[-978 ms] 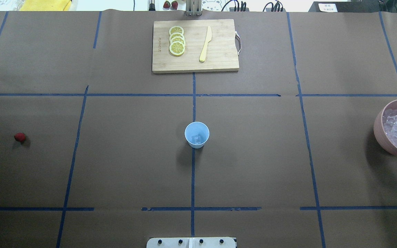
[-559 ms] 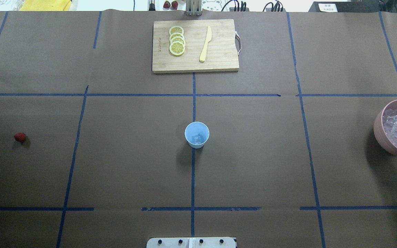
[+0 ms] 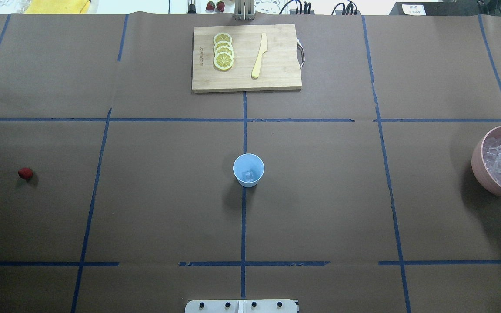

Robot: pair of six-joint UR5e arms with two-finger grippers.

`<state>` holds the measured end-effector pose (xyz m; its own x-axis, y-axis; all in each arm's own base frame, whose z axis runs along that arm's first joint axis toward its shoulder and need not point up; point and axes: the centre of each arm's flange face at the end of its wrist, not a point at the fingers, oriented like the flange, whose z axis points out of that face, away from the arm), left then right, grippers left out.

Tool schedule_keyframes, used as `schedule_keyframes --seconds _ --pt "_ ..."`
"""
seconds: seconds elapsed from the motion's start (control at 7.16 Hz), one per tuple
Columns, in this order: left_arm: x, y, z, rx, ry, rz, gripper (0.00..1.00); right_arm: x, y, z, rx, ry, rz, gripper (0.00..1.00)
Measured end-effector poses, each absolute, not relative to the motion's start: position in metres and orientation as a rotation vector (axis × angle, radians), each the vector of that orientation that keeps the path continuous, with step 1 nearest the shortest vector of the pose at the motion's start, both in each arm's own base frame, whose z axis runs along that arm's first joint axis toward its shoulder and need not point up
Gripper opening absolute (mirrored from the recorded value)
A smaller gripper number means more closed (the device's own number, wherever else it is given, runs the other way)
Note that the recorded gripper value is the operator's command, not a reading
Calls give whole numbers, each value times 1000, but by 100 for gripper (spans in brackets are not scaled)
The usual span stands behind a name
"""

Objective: Put ice and strawberries in cup
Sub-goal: 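Grasp another ice cube in the bowl with the right gripper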

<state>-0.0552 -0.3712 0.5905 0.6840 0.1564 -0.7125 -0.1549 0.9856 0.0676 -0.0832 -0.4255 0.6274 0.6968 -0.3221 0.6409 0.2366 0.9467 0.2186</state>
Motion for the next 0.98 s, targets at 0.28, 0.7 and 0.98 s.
schedule_keyframes --seconds 0.28,0.7,0.98 --pt "-55 -371 590 3 799 175 100 -85 -427 631 121 -725 -301 76" --pt "-55 -371 589 4 799 174 100 -87 -426 641 108 -699 -294 74" --pt "-55 -371 589 4 799 174 100 -91 -425 645 99 -692 -299 57"
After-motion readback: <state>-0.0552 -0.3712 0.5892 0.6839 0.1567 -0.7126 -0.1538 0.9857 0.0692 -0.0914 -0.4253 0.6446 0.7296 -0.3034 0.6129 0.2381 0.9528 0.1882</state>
